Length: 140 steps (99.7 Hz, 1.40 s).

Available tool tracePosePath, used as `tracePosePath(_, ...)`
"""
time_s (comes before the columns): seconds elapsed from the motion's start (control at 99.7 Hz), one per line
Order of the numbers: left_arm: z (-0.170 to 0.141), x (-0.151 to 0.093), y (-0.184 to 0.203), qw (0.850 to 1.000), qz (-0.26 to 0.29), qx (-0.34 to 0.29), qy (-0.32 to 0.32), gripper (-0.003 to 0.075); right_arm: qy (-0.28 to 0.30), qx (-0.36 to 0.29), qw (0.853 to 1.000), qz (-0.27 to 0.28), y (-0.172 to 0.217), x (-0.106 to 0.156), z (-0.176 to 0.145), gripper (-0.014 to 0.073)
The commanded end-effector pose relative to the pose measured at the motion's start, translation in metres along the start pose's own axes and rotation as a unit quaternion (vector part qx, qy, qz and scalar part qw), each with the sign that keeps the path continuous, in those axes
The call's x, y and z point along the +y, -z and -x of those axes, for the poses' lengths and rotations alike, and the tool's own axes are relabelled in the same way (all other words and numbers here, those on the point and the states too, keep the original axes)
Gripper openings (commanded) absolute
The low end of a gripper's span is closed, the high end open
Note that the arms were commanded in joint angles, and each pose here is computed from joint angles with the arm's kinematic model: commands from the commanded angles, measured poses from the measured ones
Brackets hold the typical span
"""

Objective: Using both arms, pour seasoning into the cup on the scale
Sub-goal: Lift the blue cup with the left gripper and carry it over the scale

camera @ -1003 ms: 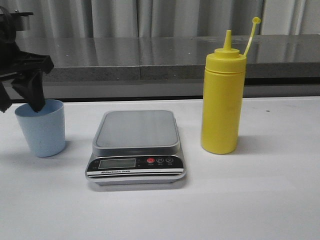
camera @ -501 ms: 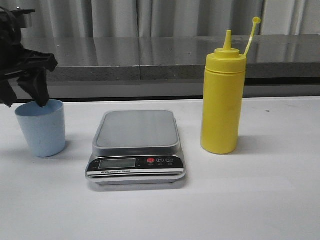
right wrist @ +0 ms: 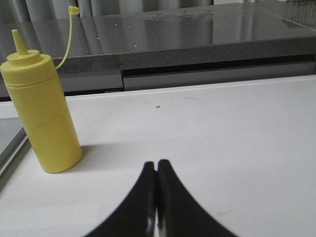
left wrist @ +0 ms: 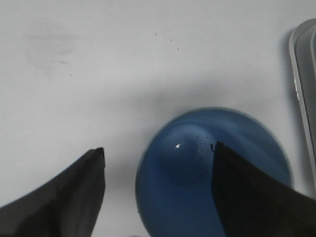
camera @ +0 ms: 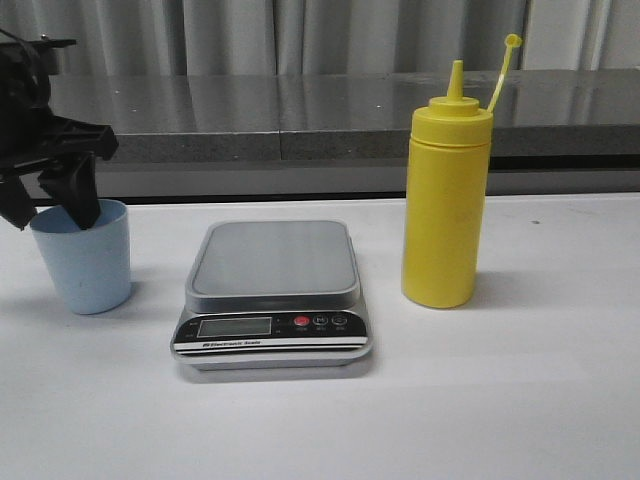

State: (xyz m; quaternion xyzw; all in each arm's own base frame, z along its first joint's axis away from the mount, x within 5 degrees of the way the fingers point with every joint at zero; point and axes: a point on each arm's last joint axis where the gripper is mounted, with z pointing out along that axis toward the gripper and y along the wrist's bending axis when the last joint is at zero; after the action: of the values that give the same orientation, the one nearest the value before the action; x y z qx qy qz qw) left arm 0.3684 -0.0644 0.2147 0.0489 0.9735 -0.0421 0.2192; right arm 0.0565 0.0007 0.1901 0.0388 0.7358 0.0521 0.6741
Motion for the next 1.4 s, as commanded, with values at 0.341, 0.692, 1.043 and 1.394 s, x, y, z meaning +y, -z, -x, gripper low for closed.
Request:
tracePosePath(0.341, 0.013, -0.003, 0.021, 0.999, -0.005, -0.048, -0.001, 0.0104, 0.009, -0.056, 0.998, 0.010, 0.003, 0.002, 0.013, -0.0069)
tracePosePath(0.692, 0.013, -0.003, 0.021, 0.999, -0.005, -0.048, -0.001, -0.0020, 0.009, -0.056, 0.998, 0.010, 0.003, 0.002, 0.013, -0.0069)
tracePosePath(1.043, 0.034, -0.006, 0.044, 0.998, -0.008, -0.066, -0.003, -0.0020, 0.009, -0.056, 0.998, 0.010, 0.003, 0.002, 0.013, -0.0069)
tracePosePath(1.394, 0.062, -0.034, 0.081, 0.993, -0.032, -0.106, -0.030, -0.0020, 0.009, -0.056, 0.998, 0.010, 0.003, 0.002, 0.013, -0.0069)
